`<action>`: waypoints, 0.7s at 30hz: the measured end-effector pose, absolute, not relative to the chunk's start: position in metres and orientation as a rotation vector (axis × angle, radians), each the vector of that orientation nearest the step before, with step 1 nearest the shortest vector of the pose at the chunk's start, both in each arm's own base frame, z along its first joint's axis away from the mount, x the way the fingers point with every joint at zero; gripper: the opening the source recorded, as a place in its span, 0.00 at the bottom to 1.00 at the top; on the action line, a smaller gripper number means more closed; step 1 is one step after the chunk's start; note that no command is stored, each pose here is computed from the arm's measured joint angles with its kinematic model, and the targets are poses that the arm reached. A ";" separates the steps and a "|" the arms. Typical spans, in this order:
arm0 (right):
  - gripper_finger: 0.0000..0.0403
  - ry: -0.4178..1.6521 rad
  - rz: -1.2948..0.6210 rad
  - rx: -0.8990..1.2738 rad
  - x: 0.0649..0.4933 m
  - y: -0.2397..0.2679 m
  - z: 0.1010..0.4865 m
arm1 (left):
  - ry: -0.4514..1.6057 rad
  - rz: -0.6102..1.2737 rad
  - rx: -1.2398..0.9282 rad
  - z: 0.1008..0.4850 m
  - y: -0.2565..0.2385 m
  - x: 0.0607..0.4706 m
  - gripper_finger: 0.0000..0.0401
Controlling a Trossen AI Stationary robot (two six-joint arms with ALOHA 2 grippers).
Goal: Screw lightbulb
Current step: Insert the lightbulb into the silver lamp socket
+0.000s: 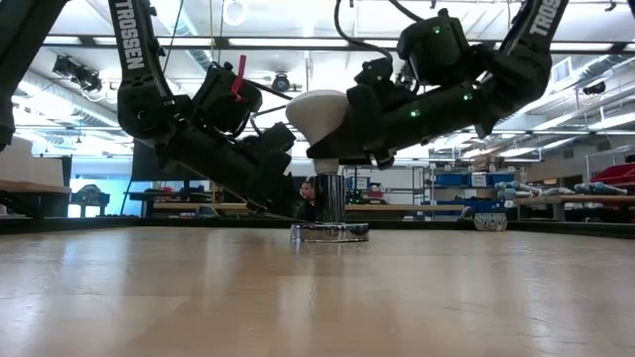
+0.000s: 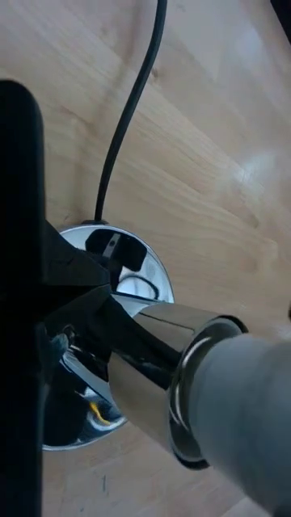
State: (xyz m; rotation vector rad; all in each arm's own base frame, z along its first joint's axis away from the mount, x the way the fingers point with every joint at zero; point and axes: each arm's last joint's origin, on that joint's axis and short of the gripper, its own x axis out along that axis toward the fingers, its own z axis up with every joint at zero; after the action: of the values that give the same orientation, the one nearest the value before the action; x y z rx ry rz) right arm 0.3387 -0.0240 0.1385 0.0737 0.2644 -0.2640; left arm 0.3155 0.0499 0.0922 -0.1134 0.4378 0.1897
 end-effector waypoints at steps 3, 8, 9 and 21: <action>0.42 0.263 -0.261 0.066 0.339 -0.024 0.137 | 0.440 0.190 -0.113 0.092 0.050 0.315 0.00; 0.42 0.254 -0.256 0.055 0.335 -0.024 0.135 | 0.439 0.190 -0.113 0.092 0.050 0.315 0.00; 0.42 0.251 -0.256 0.059 0.333 -0.024 0.133 | 0.439 0.190 -0.112 0.092 0.050 0.315 0.00; 0.42 0.245 -0.261 0.078 0.326 -0.023 0.128 | 0.438 0.186 -0.115 0.092 0.050 0.316 0.00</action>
State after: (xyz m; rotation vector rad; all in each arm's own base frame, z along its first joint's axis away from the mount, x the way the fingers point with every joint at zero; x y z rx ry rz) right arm 0.3256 -0.0231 0.1283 0.0780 0.2453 -0.2612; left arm 0.3156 0.0498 0.0923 -0.1154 0.4378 0.1864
